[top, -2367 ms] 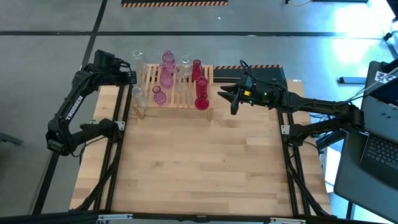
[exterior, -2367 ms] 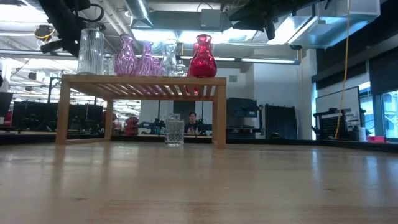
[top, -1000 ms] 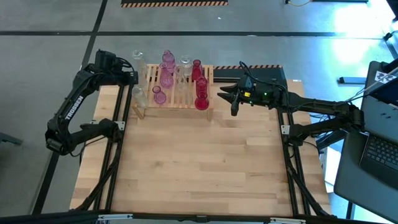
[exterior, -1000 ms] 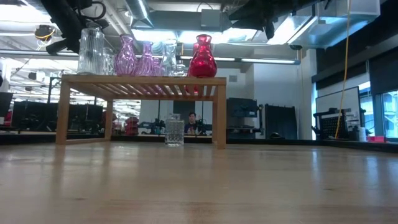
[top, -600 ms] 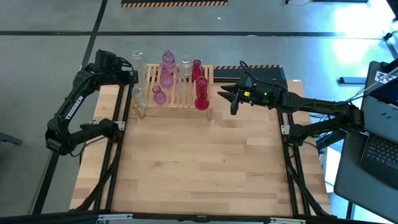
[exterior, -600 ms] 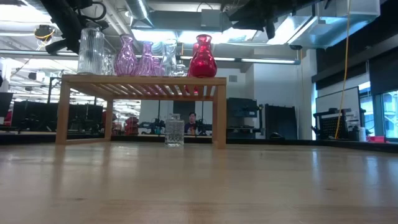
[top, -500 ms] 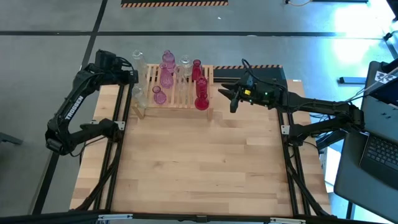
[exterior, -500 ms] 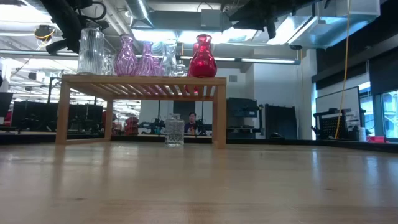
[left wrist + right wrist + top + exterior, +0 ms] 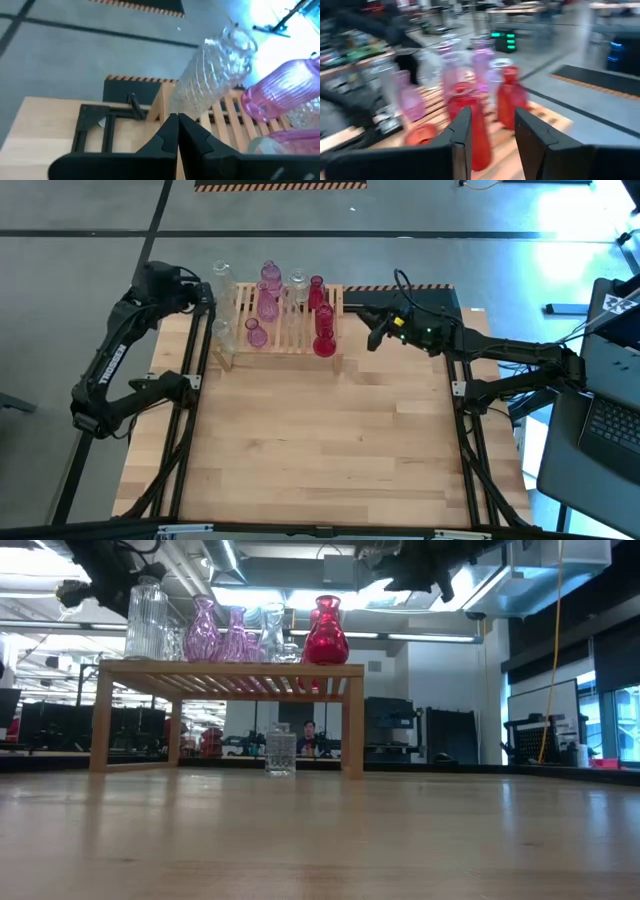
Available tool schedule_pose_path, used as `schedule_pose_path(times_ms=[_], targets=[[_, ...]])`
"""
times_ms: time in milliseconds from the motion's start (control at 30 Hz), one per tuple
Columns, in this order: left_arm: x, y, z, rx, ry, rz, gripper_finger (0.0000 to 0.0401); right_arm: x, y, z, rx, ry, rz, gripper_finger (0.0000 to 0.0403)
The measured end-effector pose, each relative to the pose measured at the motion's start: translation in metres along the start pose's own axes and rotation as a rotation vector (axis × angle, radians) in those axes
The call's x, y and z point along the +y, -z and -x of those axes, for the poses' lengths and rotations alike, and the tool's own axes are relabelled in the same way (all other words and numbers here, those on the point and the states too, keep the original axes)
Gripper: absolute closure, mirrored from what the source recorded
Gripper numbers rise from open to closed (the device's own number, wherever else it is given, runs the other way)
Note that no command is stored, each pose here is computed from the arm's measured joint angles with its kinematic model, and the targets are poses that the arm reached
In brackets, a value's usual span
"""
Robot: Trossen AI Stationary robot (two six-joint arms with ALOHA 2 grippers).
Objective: Sort vases onto shelf
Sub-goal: Adjust the transparent vase on the shelf
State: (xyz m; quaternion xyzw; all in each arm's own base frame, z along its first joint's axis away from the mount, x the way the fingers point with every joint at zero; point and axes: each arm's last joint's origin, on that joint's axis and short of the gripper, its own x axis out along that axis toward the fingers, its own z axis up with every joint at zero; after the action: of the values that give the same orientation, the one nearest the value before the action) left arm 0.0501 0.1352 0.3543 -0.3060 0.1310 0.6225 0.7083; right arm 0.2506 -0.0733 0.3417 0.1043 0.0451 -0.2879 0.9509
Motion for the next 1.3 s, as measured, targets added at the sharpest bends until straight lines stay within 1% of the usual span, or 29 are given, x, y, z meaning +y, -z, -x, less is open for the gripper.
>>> schedule_pose_path(times_ms=[100, 200, 300, 500, 633, 700, 767, 833, 867, 900, 967, 1033, 1067, 1100, 1167, 1300], targets=[[0.001, 0.000, -0.013, 0.073, 0.006, 0.017, 0.0401, -0.010, 0.003, -0.001, 0.016, 0.130, -0.045, 0.0306], [0.007, -0.002, -0.028, 0.139, -0.012, 0.053, 0.0401, -0.023, 0.004, -0.004, 0.039, 0.200, -0.091, 0.0306], [0.010, -0.006, -0.033, 0.124, -0.020, 0.105, 0.0401, -0.034, 0.002, -0.006, 0.041, 0.211, -0.124, 0.0306], [0.008, -0.005, -0.030, 0.119, 0.018, 0.123, 0.0401, -0.042, 0.000, -0.008, 0.045, 0.195, -0.137, 0.0306], [0.005, -0.008, -0.021, 0.093, 0.129, 0.181, 0.0401, -0.041, 0.001, -0.008, 0.051, 0.183, -0.134, 0.0306], [0.005, -0.010, -0.013, 0.070, 0.202, 0.212, 0.0401, -0.041, 0.001, -0.008, 0.055, 0.174, -0.133, 0.0306], [0.006, -0.012, -0.001, 0.023, 0.275, 0.242, 0.0401, -0.041, 0.001, -0.008, 0.060, 0.158, -0.132, 0.0306], [0.007, -0.014, 0.016, -0.046, 0.342, 0.244, 0.0401, -0.040, 0.001, -0.008, 0.063, 0.150, -0.129, 0.0306], [0.009, -0.013, 0.023, -0.073, 0.352, 0.242, 0.0401, -0.040, 0.001, -0.008, 0.063, 0.149, -0.128, 0.0306], [0.011, -0.010, 0.029, -0.088, 0.331, 0.243, 0.0401, -0.040, 0.001, -0.008, 0.063, 0.149, -0.128, 0.0306], [0.018, 0.000, 0.036, -0.082, 0.213, 0.228, 0.0401, -0.040, 0.001, -0.008, 0.066, 0.140, -0.128, 0.0306], [0.025, 0.012, 0.037, -0.014, 0.068, 0.204, 0.0401, -0.040, 0.001, -0.008, 0.068, 0.132, -0.128, 0.0306], [0.028, 0.018, 0.034, 0.029, 0.022, 0.186, 0.0401, -0.040, 0.001, -0.008, 0.068, 0.131, -0.128, 0.0306], [0.030, 0.022, 0.032, 0.059, 0.007, 0.167, 0.0401, -0.040, 0.001, -0.008, 0.068, 0.131, -0.128, 0.0306], [0.032, 0.031, 0.028, 0.093, 0.036, 0.162, 0.0401, -0.040, 0.001, -0.008, 0.069, 0.130, -0.128, 0.0306], [0.037, 0.055, 0.019, 0.141, 0.093, 0.216, 0.0401, -0.040, 0.003, -0.010, 0.076, 0.134, -0.126, 0.0306]])
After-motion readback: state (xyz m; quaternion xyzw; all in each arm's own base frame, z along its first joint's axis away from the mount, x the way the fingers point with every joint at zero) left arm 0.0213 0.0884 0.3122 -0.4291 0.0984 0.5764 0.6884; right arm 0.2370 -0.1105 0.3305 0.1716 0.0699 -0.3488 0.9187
